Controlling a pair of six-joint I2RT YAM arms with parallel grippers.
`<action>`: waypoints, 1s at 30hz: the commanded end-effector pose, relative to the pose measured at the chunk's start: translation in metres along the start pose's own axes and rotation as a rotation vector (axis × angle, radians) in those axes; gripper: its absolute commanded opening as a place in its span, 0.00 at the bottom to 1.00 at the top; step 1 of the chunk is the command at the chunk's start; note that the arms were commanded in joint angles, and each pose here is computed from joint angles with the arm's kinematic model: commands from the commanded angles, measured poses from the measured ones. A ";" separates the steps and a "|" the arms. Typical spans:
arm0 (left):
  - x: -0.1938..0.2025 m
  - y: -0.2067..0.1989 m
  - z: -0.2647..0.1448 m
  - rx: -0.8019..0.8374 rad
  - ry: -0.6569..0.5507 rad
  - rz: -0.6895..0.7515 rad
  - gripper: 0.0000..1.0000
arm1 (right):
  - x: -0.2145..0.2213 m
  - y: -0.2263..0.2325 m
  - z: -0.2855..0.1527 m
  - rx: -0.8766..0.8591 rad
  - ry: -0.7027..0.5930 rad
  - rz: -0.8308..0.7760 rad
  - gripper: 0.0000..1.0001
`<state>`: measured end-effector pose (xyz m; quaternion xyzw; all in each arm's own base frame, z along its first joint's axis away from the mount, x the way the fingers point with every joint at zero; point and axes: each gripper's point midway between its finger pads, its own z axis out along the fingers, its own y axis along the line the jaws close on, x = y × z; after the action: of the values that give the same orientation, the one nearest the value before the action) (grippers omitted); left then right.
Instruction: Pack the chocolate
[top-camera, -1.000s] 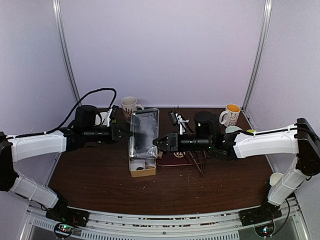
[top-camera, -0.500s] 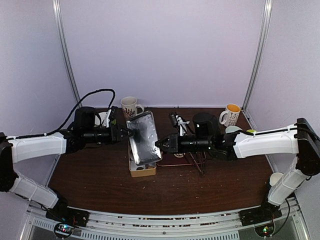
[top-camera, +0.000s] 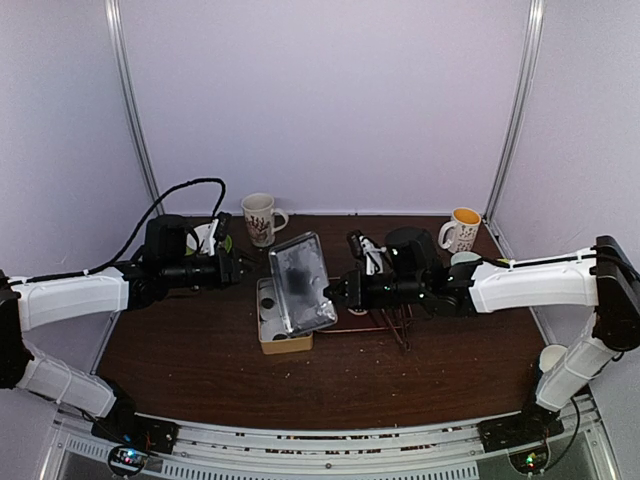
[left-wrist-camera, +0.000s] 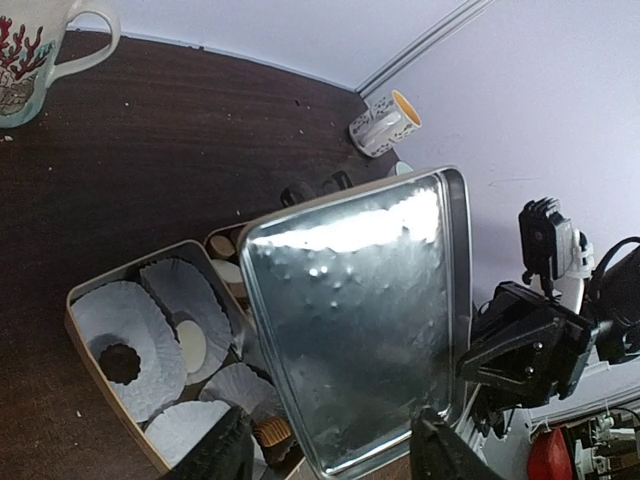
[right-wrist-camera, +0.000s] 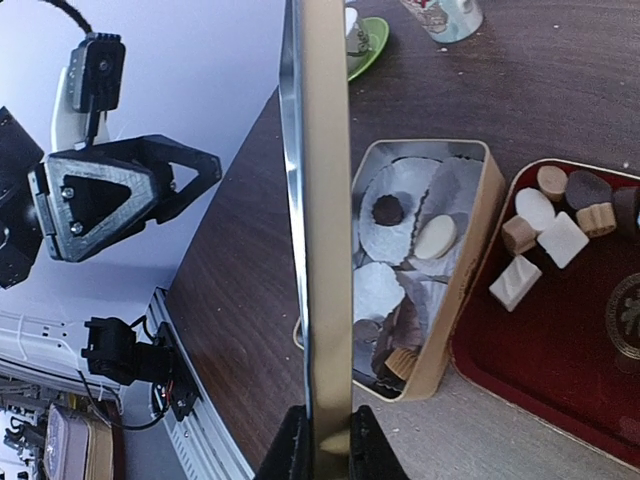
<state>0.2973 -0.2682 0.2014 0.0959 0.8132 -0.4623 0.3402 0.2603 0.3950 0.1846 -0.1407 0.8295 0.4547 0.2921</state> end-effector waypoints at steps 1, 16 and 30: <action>-0.004 0.000 -0.003 -0.015 -0.026 0.036 0.57 | -0.022 -0.007 -0.019 0.077 -0.056 0.005 0.09; -0.002 0.011 -0.007 -0.101 0.006 0.069 0.57 | -0.051 -0.072 -0.097 0.684 0.011 -0.347 0.09; 0.001 0.015 -0.008 -0.125 0.015 0.062 0.56 | -0.050 -0.068 -0.077 1.064 0.173 -0.687 0.08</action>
<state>0.2949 -0.2513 0.1702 0.0924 0.8550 -0.3952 0.3229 0.3033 0.3010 0.2006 -0.2524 0.8884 -0.0433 0.3811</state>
